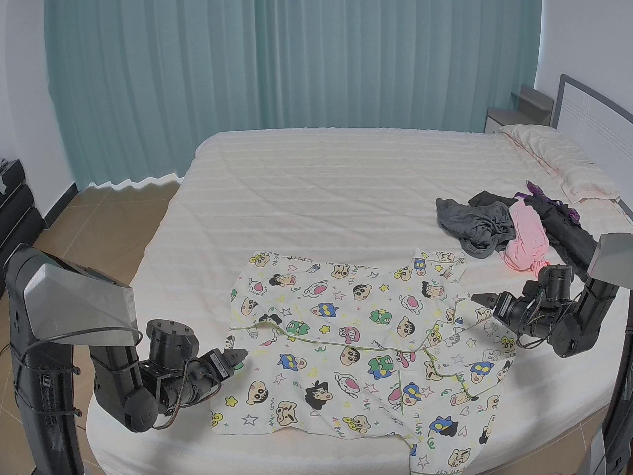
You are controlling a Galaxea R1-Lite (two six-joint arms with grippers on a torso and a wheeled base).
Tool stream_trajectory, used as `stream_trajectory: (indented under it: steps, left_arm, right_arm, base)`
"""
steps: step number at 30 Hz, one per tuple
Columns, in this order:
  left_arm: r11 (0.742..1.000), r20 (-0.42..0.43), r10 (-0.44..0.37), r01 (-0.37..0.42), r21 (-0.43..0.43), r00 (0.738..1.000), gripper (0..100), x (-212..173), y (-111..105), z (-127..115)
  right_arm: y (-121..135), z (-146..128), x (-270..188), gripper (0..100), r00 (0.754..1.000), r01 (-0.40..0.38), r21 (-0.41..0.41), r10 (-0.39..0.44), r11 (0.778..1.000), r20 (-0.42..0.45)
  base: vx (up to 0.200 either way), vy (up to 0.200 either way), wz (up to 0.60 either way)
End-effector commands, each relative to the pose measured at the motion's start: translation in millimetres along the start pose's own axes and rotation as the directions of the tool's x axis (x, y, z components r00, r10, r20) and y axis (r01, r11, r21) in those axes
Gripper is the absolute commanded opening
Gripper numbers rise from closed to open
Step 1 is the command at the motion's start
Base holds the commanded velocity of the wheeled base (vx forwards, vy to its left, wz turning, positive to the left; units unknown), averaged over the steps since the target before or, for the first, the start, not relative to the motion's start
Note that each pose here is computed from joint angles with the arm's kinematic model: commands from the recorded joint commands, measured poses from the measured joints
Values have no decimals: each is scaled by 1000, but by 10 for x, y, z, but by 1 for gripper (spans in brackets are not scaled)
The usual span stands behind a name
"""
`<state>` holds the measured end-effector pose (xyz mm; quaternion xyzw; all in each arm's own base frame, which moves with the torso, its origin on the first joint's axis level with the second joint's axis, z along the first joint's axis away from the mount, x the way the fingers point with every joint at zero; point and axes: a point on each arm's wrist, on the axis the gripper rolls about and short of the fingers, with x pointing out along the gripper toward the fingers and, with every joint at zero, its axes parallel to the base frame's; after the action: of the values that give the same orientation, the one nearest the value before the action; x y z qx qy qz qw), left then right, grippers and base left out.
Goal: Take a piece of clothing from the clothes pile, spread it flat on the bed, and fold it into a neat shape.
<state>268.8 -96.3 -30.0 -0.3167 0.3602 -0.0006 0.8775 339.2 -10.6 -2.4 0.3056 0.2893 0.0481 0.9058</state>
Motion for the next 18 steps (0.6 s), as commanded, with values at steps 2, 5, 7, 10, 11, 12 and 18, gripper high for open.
stream_trajectory:
  steps: [2, 5, 7, 10, 11, 12, 18]
  left_arm:
    - [1000, -29, 0, 1, 18, 1000, 100, -23, -19, -87]
    - [999, -69, -8, 11, 45, 998, 100, -52, -63, -210]
    - [997, -89, -23, 30, 70, 996, 100, -67, -133, -308]
    - [996, -69, -27, 32, 84, 997, 100, -90, -195, -339]
    - [996, -59, -22, 27, 88, 998, 100, -90, -206, -347]
    - [996, -54, -20, 24, 91, 998, 100, -90, -216, -354]
    - [992, -16, -58, 59, 107, 998, 100, -104, -321, -409]
  right_arm:
    - [13, 16, -15, 100, 1000, -4, -1, 4, 1000, 5]
    - [20, 17, -16, 100, 1000, -6, -3, 6, 1000, 5]
    - [30, 18, -22, 100, 1000, -9, -4, 9, 1000, 7]
    - [59, 0, -11, 100, 1000, -16, -7, 16, 1000, 1]
    - [59, 0, -11, 100, 1000, -16, -7, 16, 1000, 1]
    - [59, 0, -11, 100, 1000, -16, -7, 16, 1000, 1]
    - [64, -3, -10, 100, 1000, -17, -7, 17, 1000, 0]
  base:
    - [0, 0, 0]
    - [0, 0, 0]
    - [0, 0, 0]
    - [0, 0, 0]
    - [0, 0, 0]
    - [0, 0, 0]
    - [0, 0, 0]
